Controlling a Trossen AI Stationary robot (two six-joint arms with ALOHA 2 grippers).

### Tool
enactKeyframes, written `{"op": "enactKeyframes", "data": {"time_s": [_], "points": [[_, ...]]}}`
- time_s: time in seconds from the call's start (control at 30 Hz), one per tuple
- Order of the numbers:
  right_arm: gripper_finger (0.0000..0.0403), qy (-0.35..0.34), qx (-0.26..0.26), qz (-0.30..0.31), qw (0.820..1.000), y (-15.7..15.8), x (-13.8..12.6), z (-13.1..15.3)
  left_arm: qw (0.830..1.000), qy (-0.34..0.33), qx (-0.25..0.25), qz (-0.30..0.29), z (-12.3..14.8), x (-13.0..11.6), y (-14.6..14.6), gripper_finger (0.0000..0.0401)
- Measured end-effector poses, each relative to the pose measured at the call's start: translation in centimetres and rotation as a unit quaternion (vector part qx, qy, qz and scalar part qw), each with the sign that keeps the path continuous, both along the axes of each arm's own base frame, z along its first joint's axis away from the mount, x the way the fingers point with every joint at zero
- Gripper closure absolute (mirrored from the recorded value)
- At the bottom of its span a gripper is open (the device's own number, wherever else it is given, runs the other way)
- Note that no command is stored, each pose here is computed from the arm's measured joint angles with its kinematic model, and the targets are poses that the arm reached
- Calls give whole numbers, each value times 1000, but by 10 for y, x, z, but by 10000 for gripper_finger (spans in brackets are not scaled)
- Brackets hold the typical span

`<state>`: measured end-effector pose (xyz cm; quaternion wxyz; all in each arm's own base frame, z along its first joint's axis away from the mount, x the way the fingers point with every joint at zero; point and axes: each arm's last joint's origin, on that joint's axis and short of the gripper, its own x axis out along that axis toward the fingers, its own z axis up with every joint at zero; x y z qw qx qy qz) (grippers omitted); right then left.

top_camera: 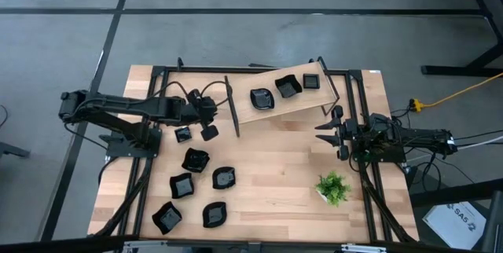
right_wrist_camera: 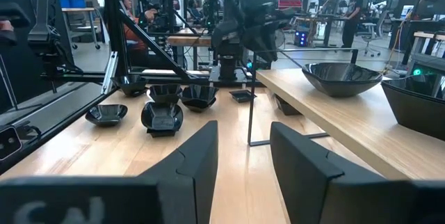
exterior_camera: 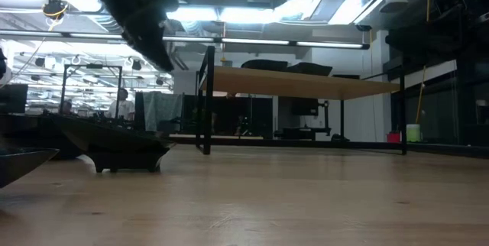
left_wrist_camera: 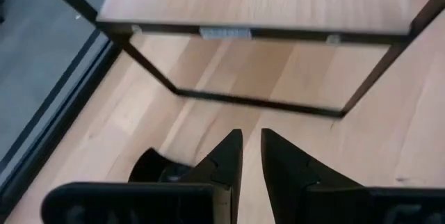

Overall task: Pick & Place Mini shaped plates
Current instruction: Stack the distorted square plate on top of the distorted square plate on the shelf

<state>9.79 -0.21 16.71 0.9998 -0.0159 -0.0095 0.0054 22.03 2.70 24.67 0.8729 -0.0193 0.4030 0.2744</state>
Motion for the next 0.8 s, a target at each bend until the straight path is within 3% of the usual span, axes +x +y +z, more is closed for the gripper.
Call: {"op": "enactKeyframes", "data": {"time_s": [0.27,0.8], "points": [[271,0,0,0,1000,0,0,0,998,55,-23,17,-8,-9,4,358],[271,0,0,0,1000,0,0,0,975,208,0,-82,-41,4,22,359]]}}
